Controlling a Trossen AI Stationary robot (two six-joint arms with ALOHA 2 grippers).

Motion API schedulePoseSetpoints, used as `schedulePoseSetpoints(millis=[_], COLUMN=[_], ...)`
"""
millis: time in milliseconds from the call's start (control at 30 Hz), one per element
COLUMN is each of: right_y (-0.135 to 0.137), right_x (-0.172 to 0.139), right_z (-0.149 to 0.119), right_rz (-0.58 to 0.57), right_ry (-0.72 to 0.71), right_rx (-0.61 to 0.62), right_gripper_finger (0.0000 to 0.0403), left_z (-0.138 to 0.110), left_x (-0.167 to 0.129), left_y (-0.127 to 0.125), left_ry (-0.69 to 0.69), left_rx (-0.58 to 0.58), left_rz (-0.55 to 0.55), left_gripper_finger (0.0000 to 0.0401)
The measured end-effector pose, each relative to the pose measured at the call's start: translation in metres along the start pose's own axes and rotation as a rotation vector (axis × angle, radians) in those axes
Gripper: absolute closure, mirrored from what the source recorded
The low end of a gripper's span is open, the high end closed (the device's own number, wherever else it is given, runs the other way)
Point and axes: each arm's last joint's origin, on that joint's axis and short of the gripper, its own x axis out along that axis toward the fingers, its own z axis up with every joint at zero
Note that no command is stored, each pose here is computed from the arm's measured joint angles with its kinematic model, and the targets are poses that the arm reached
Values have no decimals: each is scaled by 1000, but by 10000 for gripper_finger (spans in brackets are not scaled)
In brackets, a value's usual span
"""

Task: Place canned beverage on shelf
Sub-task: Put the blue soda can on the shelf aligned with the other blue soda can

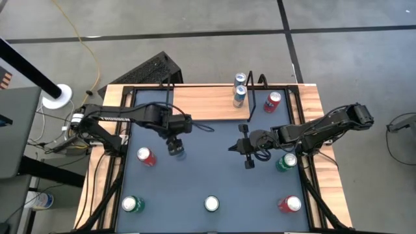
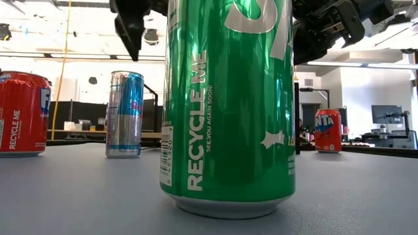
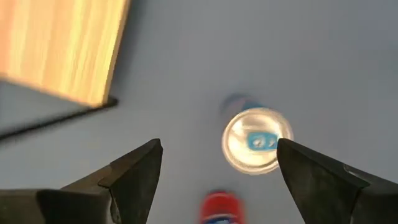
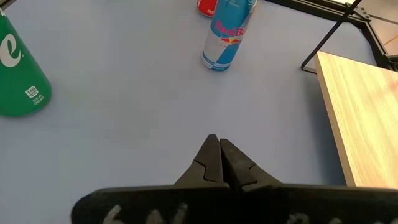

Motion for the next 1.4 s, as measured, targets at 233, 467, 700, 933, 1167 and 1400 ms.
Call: schedulePoseSetpoints(millis=[233, 467, 700, 933, 1167, 1400], right_y=[0, 0, 0, 1, 1, 1], right_x=[0, 0, 0, 0, 0, 0], right_z=[0, -1, -3, -4, -4, -4], right_rz=[0, 1, 5, 6, 6, 6], right_ry=[1, 10, 33, 37, 39, 39], right_rx=[2, 1, -2, -3, -3, -3], right_gripper_finger=[403, 403, 403, 403, 403, 403], left_z=[-6, -3, -4, -5, -2, 0], left_x=[6, 16, 15, 23, 49, 62], left_y=[3, -5, -6, -23, -36, -38], left_ry=[137, 113, 100, 104, 173, 203], left_rx=[-387, -424, -452, -419, -385, -311], left_rz=[29, -63, -42, -57, -12, 33], left_gripper_finger=[96, 97, 97, 97, 97, 97])
